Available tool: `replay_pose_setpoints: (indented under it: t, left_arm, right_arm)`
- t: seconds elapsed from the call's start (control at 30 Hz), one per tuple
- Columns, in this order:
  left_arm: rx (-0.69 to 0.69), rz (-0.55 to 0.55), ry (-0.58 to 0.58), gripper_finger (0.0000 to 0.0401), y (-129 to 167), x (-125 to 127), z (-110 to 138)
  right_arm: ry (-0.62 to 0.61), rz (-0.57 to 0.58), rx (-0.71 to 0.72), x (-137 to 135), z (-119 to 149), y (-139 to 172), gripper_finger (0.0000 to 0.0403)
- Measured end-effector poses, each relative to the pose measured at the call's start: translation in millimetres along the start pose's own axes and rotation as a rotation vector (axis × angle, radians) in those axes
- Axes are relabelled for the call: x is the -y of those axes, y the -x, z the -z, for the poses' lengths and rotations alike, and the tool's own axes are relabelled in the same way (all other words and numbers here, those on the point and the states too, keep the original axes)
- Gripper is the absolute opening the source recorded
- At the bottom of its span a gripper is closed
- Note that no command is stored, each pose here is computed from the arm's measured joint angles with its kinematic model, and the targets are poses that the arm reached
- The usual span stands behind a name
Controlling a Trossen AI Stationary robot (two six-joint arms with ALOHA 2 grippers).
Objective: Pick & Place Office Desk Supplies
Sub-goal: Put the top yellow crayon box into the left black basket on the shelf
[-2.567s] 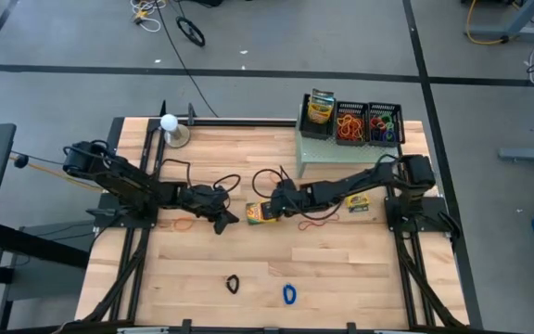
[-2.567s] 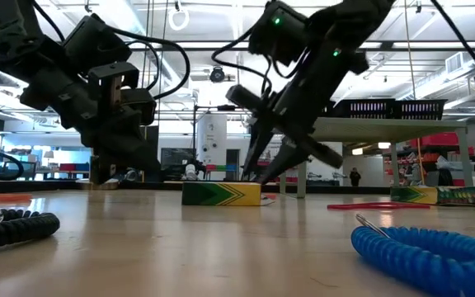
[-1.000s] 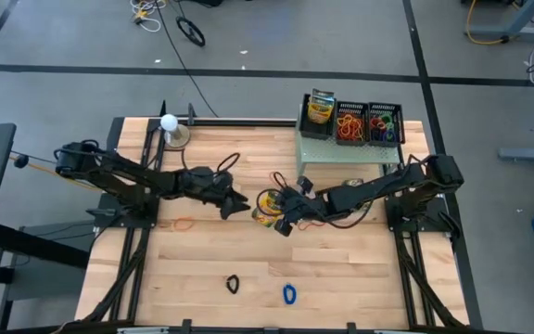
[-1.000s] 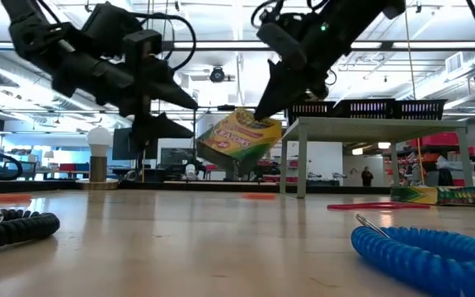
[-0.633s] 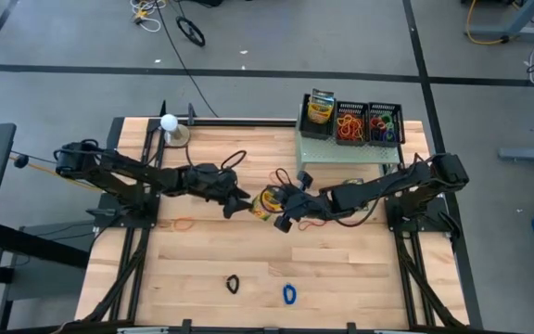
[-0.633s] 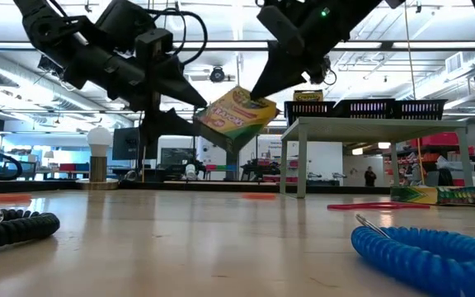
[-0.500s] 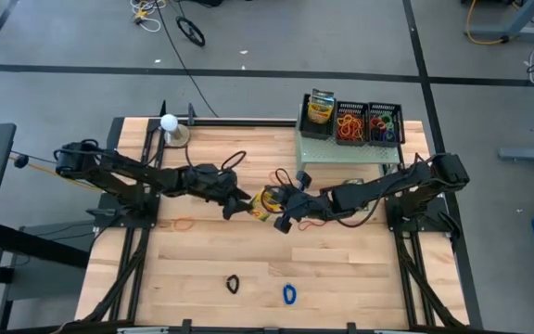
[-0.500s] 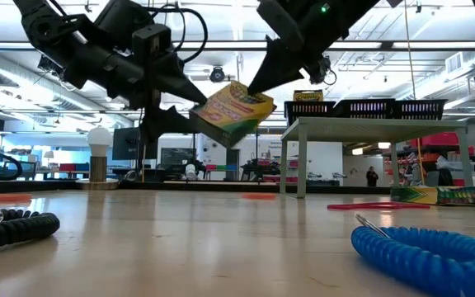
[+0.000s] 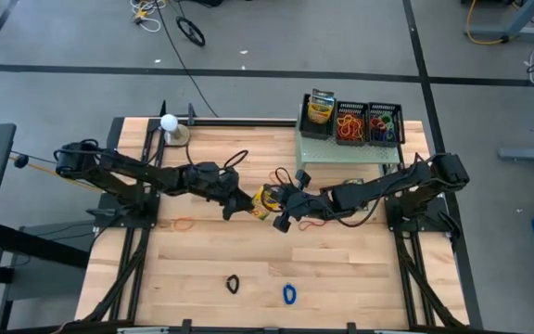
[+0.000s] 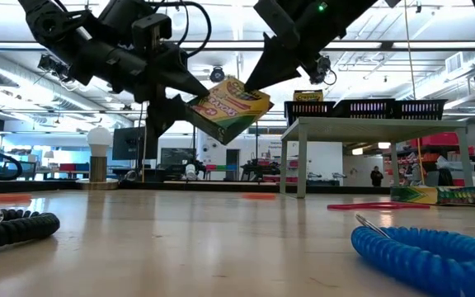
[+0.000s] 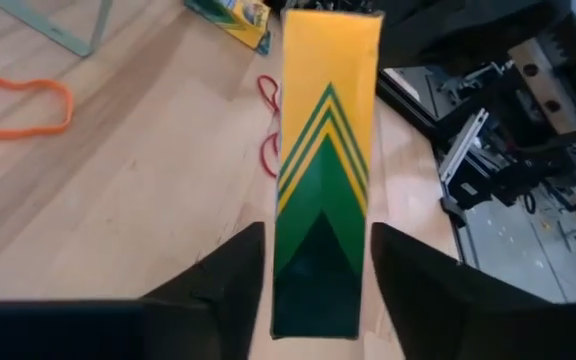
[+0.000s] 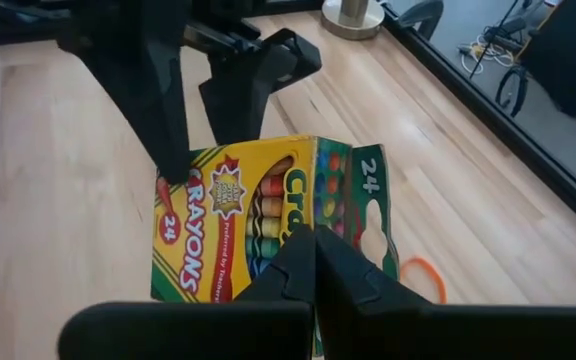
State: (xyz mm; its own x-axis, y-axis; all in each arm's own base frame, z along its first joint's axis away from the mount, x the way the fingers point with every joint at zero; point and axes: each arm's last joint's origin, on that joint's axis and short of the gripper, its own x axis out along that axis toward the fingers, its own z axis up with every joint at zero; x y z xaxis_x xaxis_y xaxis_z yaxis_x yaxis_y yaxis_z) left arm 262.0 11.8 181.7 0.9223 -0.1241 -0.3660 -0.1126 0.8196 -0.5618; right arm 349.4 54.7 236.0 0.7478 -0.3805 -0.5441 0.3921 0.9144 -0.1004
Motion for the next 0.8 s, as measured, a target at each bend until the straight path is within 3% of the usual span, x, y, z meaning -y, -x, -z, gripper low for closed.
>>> replay_pose_setpoints:
  t: [0.17, 0.37, 0.53, 0.7, 0.8]
  left_arm:
    - [-0.022, -0.012, -0.011, 0.0141, 0.0, -1.2, 2.1]
    - [-0.023, -0.013, -0.040, 0.0131, 0.0, -1.2, 2.1]
    - [-0.030, -0.020, -0.063, 0.0130, 0.0, -1.9, 2.9]
    - [0.001, 0.000, -0.096, 0.0130, -0.1, 0.1, 0.1]
    - [0.063, 0.036, -0.143, 0.0130, 0.2, 4.0, -5.8]
  right_arm:
    - [-0.002, -0.004, 0.014, -0.4, -1.5, 0.0, 0.0000]
    - [-0.005, -0.004, 0.016, -0.4, -1.7, 0.0, 0.0008]
    - [-0.104, 0.002, 0.028, 5.8, -7.0, 5.0, 0.0059]
    - [-0.214, -0.005, 0.042, 22.5, -19.5, 28.9, 0.0124]
    - [-0.319, -0.071, 0.033, 39.2, -29.2, 48.0, 0.0162]
